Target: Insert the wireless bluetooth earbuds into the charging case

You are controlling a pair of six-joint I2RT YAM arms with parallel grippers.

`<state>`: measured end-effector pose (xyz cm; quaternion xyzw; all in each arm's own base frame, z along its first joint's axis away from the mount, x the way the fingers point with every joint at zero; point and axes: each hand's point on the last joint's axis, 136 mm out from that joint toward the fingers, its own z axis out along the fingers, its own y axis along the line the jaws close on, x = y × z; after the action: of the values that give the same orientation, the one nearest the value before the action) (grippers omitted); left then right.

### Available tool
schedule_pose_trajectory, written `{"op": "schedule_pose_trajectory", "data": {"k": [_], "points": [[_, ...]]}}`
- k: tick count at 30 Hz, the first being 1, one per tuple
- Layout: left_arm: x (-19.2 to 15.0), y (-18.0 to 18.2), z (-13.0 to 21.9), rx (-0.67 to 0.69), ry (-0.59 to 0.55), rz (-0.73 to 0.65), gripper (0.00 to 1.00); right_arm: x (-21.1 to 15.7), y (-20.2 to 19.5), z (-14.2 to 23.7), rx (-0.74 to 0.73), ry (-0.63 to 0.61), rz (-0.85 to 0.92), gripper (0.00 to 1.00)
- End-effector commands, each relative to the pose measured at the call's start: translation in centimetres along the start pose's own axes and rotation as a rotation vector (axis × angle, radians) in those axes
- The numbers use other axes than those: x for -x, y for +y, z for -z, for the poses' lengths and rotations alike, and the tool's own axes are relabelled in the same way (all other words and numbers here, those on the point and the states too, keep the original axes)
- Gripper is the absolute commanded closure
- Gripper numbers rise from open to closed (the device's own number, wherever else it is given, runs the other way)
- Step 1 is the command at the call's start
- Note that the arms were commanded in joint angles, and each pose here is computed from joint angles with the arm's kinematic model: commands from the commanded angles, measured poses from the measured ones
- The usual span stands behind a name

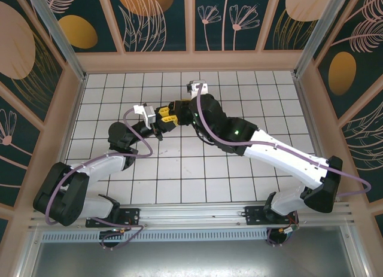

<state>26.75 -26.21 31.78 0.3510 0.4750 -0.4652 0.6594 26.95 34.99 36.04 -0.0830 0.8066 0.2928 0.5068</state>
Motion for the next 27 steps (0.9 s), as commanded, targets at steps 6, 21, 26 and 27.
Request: {"op": "schedule_pose_trajectory", "data": {"k": [6, 21, 26, 27], "points": [[3.2, -0.6, -0.5, -0.023, -0.08, -0.07, 1.0, -4.5, 1.3, -1.5, 0.013, 0.109, 0.064, 0.83], [3.5, 0.1, -0.5, 0.018, -0.089, -0.082, 1.0, -5.8, 1.0, -1.2, -0.034, 0.127, 0.091, 0.82], [3.4, 0.0, -0.5, 0.015, -0.087, -0.081, 1.0, -4.6, 0.5, -0.9, -0.064, 0.091, 0.057, 0.72], [3.4, 0.0, -0.5, 0.014, -0.085, -0.078, 1.0, -3.7, 0.3, -0.6, -0.071, 0.073, 0.039, 0.69]]}}
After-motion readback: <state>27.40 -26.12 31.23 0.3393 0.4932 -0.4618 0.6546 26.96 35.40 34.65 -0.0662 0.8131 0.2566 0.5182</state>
